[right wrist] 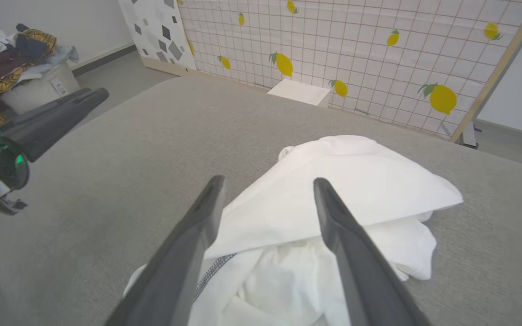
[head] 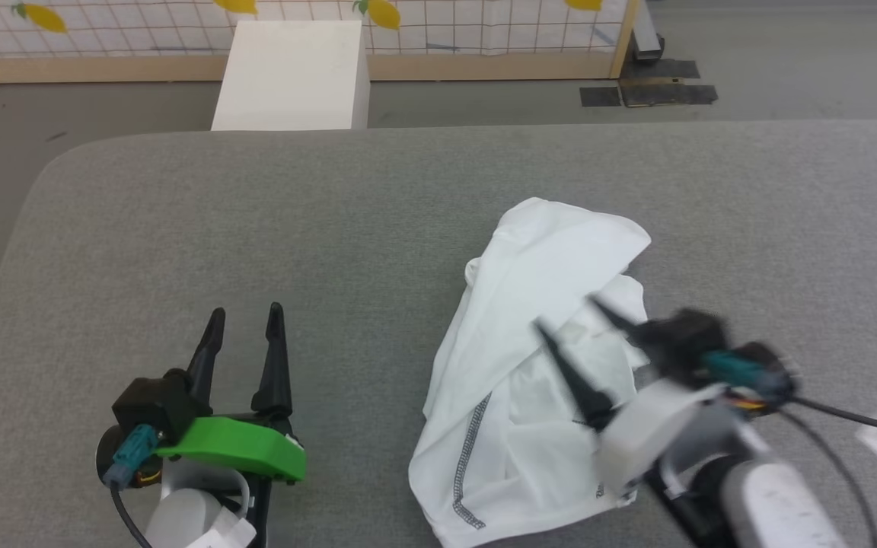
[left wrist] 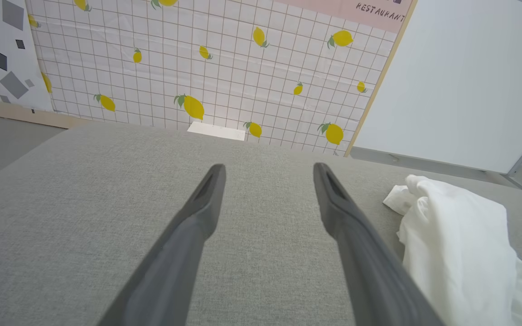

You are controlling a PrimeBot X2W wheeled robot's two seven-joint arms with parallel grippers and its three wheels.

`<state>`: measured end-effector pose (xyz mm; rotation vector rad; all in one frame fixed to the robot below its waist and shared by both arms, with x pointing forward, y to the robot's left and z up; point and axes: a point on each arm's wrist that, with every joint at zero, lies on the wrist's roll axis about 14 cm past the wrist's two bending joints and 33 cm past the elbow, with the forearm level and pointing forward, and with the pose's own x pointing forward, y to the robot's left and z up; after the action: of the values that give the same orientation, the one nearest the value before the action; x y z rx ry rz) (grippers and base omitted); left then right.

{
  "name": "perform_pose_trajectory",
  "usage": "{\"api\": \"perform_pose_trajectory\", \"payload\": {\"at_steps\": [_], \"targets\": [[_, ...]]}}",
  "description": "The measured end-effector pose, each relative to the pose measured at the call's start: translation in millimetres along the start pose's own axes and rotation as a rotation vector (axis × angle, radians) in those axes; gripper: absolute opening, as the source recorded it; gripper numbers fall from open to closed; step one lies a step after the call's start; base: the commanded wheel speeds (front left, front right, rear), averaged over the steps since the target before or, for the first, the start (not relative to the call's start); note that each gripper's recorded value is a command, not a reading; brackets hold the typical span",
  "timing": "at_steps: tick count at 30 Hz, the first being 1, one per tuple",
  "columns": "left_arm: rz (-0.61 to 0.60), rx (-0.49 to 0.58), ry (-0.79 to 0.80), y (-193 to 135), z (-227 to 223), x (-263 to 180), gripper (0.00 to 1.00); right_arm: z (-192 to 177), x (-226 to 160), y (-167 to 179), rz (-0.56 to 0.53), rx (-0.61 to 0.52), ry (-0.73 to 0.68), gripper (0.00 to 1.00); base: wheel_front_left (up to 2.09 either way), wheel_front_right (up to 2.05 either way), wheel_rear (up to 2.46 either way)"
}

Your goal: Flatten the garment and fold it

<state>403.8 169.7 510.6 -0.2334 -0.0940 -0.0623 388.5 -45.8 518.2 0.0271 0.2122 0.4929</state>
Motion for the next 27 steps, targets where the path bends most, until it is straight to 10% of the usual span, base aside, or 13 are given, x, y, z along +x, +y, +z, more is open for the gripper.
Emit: {"api": "perform_pose_trajectory", "payload": {"at_steps": [9, 18, 27], "targets": [[-0.291, 0.016, 0.048, -90, -11, 16, 1.00, 5, -69, -132, -0.456, -0.005, -0.148, 1.00, 0.00, 0.00, 0.00], [-0.700, 0.120, 0.211, -216, -39, 16, 1.00, -25, -96, -157, -0.561, 0.070, -0.108, 1.00, 0.00, 0.00, 0.00], [-0.787, 0.449, 0.455, -244, -100, 46, 1.00, -45, -109, -168, -0.615, 0.116, -0.078, 1.00, 0.00, 0.00, 0.00]]}}
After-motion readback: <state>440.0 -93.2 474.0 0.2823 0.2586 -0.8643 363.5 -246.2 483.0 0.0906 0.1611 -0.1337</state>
